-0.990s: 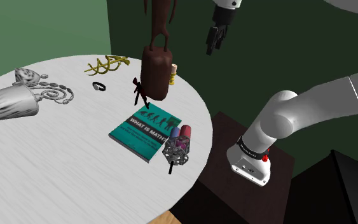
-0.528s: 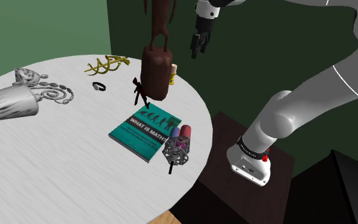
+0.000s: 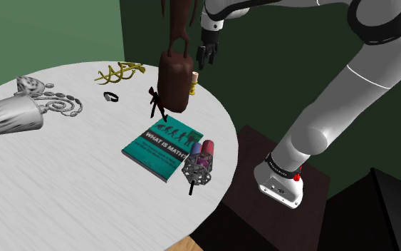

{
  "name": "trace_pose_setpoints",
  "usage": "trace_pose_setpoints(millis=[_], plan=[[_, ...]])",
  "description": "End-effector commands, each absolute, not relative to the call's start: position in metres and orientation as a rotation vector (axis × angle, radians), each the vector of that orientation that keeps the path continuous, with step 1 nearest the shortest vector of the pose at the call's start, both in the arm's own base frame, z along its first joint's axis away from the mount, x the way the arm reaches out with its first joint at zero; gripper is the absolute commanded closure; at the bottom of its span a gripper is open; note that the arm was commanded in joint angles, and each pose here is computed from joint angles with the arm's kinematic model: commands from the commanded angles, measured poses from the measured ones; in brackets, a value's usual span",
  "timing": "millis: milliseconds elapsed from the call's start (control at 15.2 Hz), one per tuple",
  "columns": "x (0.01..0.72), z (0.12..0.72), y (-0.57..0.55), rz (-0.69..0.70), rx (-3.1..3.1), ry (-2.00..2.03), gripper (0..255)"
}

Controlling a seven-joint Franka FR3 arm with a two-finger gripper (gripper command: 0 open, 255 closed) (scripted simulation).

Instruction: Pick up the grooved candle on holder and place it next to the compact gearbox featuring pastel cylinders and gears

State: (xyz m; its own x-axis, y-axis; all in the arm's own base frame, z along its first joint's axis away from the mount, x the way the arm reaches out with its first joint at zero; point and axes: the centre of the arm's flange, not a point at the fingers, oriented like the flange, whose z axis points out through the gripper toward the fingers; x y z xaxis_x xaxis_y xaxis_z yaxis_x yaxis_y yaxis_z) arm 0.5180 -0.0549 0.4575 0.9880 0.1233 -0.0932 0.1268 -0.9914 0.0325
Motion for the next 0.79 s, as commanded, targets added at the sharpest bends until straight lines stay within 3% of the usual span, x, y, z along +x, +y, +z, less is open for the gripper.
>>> trace_pose_setpoints(millis=[0,264,726], plan=[[0.541,0.439,-0.061,-0.151,3.092,0.199,0],[0.583,0.407,-0.071,-0.169,3.091,0.208,0],[0.583,0.373,-0.073,-0.17,3.091,0.209,0]])
